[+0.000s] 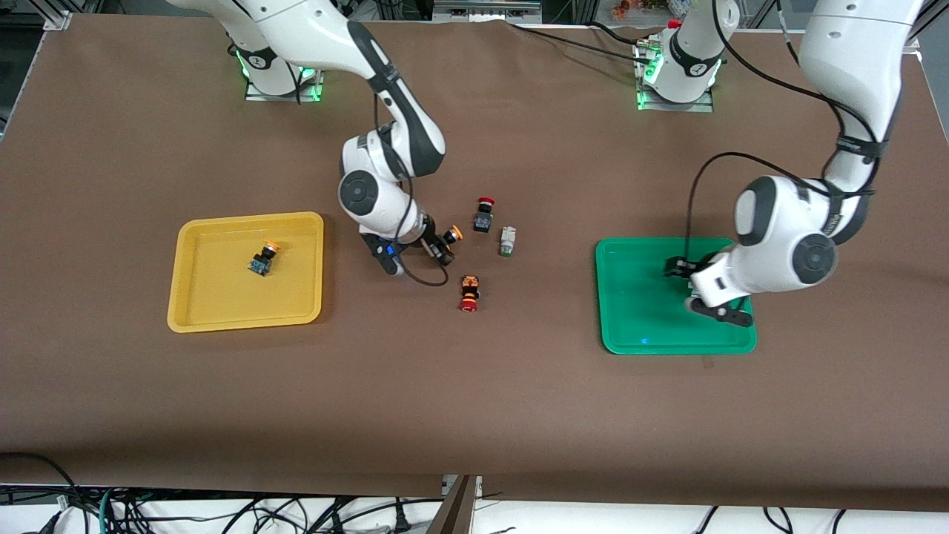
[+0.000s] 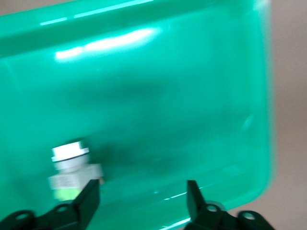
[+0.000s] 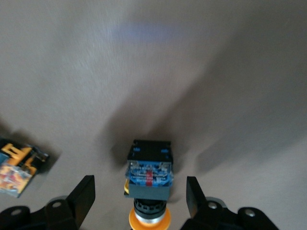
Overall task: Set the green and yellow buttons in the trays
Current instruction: 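Grasp the second blue button with the right gripper while the left gripper grasps another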
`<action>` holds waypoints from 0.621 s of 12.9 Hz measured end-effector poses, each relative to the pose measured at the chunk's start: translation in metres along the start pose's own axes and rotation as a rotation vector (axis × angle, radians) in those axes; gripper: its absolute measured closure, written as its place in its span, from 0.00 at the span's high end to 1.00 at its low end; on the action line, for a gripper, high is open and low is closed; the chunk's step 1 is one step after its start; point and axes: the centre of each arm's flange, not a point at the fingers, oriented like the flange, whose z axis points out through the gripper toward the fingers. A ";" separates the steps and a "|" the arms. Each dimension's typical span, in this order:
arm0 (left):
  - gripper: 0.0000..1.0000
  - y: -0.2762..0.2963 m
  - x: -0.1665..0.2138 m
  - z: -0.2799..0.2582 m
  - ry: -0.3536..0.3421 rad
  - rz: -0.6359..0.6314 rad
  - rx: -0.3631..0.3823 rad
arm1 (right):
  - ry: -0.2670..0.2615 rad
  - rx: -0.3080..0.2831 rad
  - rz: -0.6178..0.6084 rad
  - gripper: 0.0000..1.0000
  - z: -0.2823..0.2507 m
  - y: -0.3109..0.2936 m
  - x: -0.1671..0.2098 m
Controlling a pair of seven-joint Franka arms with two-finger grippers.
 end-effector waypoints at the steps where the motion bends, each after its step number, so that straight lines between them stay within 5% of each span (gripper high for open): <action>1: 0.99 0.045 0.003 0.000 0.002 -0.034 -0.001 | 0.012 0.007 -0.002 0.84 0.011 0.001 -0.009; 2: 1.00 0.090 0.001 0.006 -0.004 -0.068 0.008 | 0.021 0.009 -0.014 0.79 0.021 0.003 -0.018; 5: 1.00 0.176 -0.011 0.031 -0.006 -0.148 0.029 | 0.028 0.026 -0.031 0.42 0.018 -0.002 -0.025; 8: 1.00 0.216 -0.016 0.066 0.011 -0.220 0.024 | 0.012 -0.052 -0.059 0.38 -0.009 -0.005 0.007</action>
